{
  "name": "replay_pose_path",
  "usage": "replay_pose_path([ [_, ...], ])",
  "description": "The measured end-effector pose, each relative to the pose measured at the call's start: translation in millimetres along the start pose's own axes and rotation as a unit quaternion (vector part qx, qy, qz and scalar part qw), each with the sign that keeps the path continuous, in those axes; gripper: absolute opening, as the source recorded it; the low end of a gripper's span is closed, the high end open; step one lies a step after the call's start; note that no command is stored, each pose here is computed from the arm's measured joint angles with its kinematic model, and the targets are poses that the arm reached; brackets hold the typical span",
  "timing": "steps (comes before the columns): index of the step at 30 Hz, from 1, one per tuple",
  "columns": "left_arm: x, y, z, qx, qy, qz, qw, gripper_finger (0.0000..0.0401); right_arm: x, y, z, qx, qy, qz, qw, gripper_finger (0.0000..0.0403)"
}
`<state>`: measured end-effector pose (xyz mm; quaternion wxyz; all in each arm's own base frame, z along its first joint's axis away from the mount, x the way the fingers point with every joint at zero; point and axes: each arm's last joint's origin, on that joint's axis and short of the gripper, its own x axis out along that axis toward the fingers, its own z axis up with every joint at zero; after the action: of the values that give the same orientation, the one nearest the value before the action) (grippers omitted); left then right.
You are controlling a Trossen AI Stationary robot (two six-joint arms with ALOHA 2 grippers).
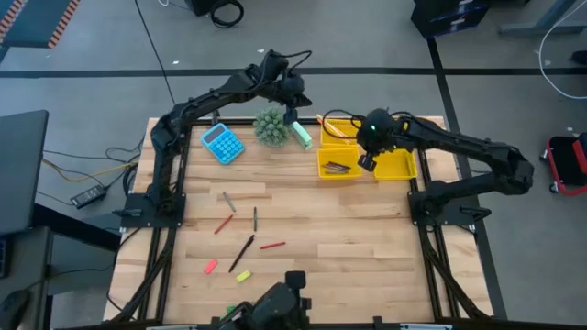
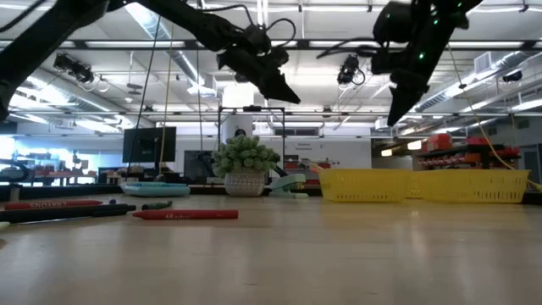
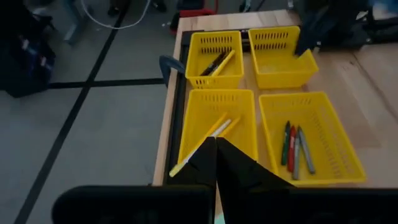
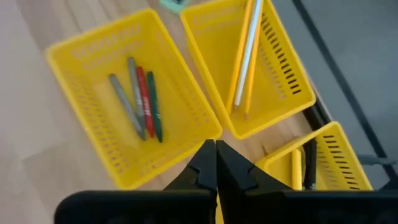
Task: Sort crayons/erasers/pens/pencils in bins
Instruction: Adjust the top left yellow bin
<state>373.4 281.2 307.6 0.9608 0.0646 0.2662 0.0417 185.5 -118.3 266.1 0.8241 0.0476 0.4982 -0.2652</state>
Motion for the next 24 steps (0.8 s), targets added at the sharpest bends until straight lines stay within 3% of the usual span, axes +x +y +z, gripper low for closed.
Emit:
replay_pose_path([
  [8,-43.8,-29.6,-7.0,-0.028,-0.115,0.049,0.992,0.0017,54.2,-19.5,3.6,-0.021,0.074,0.007,0.997,0.0006],
  [11,-58.3,-44.1,-9.4,-0.031,-0.153,0.054,0.986,0.0021,66.0,-30.0,3.3,0.018,0.083,-0.011,0.996,0.0006],
  [16,-76.3,-63.4,-15.8,-0.045,-0.159,0.046,0.985,0.0014,69.1,-51.2,9.3,0.084,0.063,-0.032,0.994,0.0006],
  [20,-84.8,-80.4,-18.7,-0.042,-0.161,0.035,0.985,0.0012,73.4,-65.5,13.5,0.143,0.042,-0.014,0.989,0.0006],
  [24,-84.9,-96.5,-24.4,-0.041,-0.153,0.019,0.987,0.0019,85.8,-71.9,8.9,0.145,0.069,-0.028,0.987,0.0006],
])
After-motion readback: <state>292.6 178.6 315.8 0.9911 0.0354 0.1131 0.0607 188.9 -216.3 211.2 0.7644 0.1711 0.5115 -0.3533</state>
